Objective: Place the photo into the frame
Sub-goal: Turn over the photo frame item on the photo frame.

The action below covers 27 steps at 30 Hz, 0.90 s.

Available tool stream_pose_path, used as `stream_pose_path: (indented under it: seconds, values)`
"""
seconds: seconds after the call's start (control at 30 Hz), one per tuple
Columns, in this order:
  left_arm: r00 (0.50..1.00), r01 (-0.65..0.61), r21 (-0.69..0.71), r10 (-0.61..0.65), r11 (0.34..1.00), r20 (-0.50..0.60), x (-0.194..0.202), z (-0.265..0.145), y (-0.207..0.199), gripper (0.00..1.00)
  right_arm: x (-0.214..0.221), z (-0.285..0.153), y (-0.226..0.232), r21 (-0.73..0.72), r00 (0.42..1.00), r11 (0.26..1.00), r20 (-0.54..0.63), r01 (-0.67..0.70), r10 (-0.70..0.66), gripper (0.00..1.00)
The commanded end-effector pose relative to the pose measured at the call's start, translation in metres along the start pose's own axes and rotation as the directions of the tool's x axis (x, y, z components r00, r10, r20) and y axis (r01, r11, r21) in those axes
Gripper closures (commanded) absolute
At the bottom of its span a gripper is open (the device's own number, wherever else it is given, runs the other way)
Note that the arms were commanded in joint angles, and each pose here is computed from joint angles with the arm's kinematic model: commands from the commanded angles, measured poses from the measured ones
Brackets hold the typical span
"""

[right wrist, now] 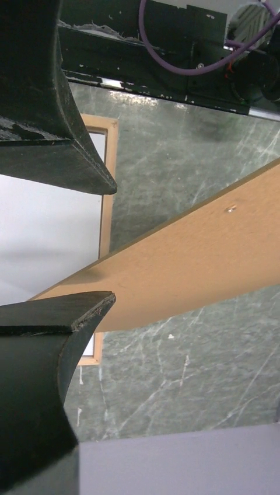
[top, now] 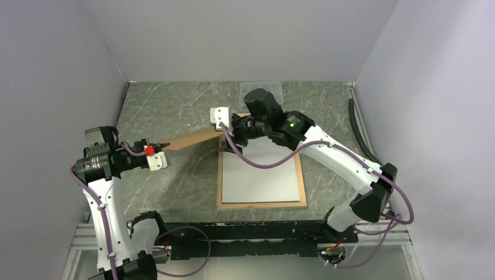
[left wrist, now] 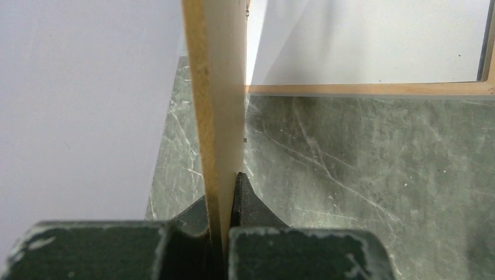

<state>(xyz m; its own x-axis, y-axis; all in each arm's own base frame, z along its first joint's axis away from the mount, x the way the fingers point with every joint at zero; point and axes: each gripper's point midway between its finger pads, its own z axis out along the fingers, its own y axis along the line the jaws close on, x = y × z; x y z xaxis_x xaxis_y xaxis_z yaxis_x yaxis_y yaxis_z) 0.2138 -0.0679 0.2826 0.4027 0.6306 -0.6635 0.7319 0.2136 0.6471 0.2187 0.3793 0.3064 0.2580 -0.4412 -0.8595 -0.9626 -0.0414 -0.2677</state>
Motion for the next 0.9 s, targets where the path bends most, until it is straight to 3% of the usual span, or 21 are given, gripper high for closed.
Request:
stream_pose_path:
  seconds: [0.0,0.07,0.17,0.27,0.33,0.37,0.4,0.43,0.47,0.57,0.67,0.87]
  values:
    - [0.986,-0.122,-0.046,0.127,0.991,0.107,-0.031,-0.002,0.015,0.97,-0.032,-0.001,-0.015,0.060,0.991,0.992,0.067,0.108,-0.112,0.40]
    - [0.986,-0.123,-0.051,0.128,0.991,0.109,-0.032,-0.002,0.015,0.97,-0.029,0.004,-0.018,0.072,0.992,0.992,0.065,0.105,-0.110,0.53]
    - [0.986,-0.122,-0.063,0.128,0.991,0.110,-0.032,-0.003,0.018,0.97,-0.030,0.011,-0.022,0.096,0.991,0.989,0.068,0.111,-0.118,0.82]
    - [0.987,-0.107,-0.090,0.117,0.990,0.109,-0.034,-0.004,0.027,0.97,-0.031,0.015,-0.031,0.139,0.991,0.985,0.072,0.103,-0.114,1.00]
    - [0.988,-0.103,-0.110,0.115,0.989,0.104,-0.034,-0.005,0.032,0.97,-0.037,0.016,-0.039,0.176,0.991,0.981,0.088,0.084,-0.100,1.00]
    - [0.989,-0.099,-0.120,0.111,0.988,0.101,-0.034,-0.006,0.035,0.87,-0.040,0.016,-0.042,0.194,0.990,0.978,0.099,0.075,-0.096,1.00]
    - [0.991,-0.086,-0.137,0.100,0.987,0.093,-0.033,-0.006,0.039,0.61,-0.044,0.015,-0.046,0.215,0.989,0.974,0.111,0.069,-0.095,1.00]
    - [0.993,-0.066,-0.160,0.080,0.985,0.085,-0.031,-0.007,0.044,0.22,-0.048,0.014,-0.050,0.234,0.987,0.970,0.126,0.064,-0.096,1.00]
    - [0.995,-0.048,-0.187,0.063,0.981,0.074,-0.028,-0.008,0.050,0.07,-0.053,0.012,-0.055,0.259,0.985,0.965,0.146,0.050,-0.090,1.00]
    - [0.999,0.012,-0.317,-0.001,0.948,0.037,-0.020,-0.016,0.079,0.05,-0.061,0.008,-0.077,0.360,0.982,0.933,0.180,-0.016,-0.052,1.00]
    - [0.987,0.157,-0.519,-0.150,0.840,0.056,-0.012,-0.035,0.126,0.05,-0.069,0.001,-0.106,0.425,0.975,0.894,0.218,-0.144,0.054,1.00]
    - [0.853,0.443,-0.630,-0.516,0.638,0.078,0.017,-0.055,0.174,0.05,-0.085,-0.038,-0.154,0.450,0.879,0.775,0.388,-0.444,0.278,1.00]
